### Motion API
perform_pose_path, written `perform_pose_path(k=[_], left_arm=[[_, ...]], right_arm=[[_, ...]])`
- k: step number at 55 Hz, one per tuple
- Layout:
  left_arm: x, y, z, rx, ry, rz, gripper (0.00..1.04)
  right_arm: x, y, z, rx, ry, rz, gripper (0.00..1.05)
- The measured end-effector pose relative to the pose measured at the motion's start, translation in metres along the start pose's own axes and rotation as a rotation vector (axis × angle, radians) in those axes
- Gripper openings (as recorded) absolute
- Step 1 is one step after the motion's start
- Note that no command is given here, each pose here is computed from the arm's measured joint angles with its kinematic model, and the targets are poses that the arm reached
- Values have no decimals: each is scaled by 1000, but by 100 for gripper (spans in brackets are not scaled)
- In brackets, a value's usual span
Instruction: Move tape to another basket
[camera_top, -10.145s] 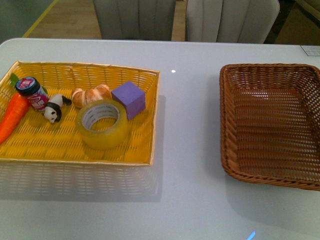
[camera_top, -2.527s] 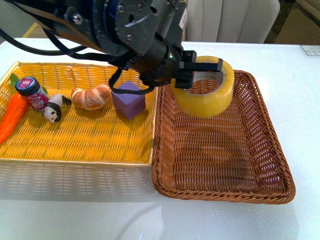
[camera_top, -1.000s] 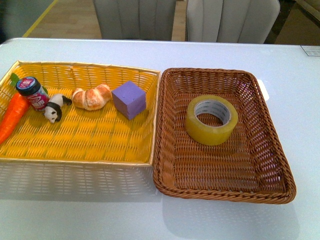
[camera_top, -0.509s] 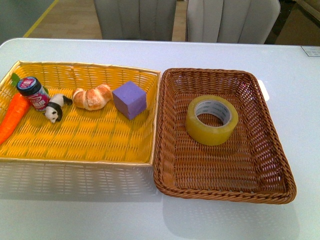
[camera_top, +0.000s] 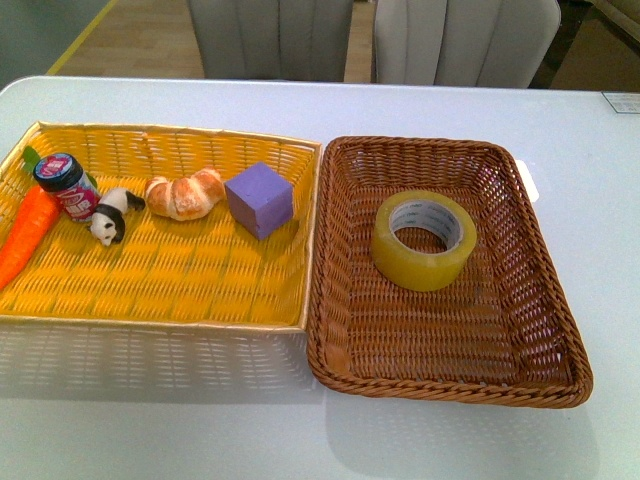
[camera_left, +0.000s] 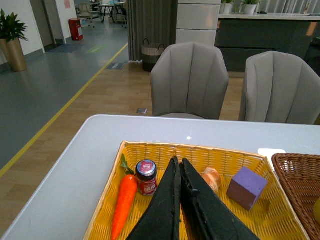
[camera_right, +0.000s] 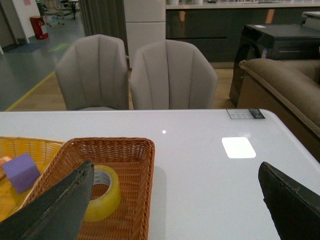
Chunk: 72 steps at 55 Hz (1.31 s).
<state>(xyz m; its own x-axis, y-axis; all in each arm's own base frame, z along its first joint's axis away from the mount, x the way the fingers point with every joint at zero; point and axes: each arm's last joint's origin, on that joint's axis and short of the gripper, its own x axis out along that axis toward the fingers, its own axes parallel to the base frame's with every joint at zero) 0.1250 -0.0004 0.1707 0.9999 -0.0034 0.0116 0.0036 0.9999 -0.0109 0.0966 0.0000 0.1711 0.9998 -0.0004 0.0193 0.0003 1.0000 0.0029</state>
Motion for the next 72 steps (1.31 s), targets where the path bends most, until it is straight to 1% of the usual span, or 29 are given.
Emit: perform_pose_path(k=[40,46,50,62,64,70,72], left_arm=[[-16,0,1,0,-4,0,2],[-24,0,-4,0,31,0,2],[-27,0,-3,0,9,0,2],[-27,0,-3,0,13,1,2],[-27,0,-3,0,13,1,5],[-27,0,-3,0,13,1,26],[-27,0,-3,0,13,1,31]], right_arm=[[0,0,0,0,0,0,96],[0,0,0,0,0,0,96],[0,0,0,0,0,0,96],[0,0,0,0,0,0,96],[0,0,0,0,0,0,96],[0,0,0,0,0,0,96],[0,0,0,0,0,0,96]])
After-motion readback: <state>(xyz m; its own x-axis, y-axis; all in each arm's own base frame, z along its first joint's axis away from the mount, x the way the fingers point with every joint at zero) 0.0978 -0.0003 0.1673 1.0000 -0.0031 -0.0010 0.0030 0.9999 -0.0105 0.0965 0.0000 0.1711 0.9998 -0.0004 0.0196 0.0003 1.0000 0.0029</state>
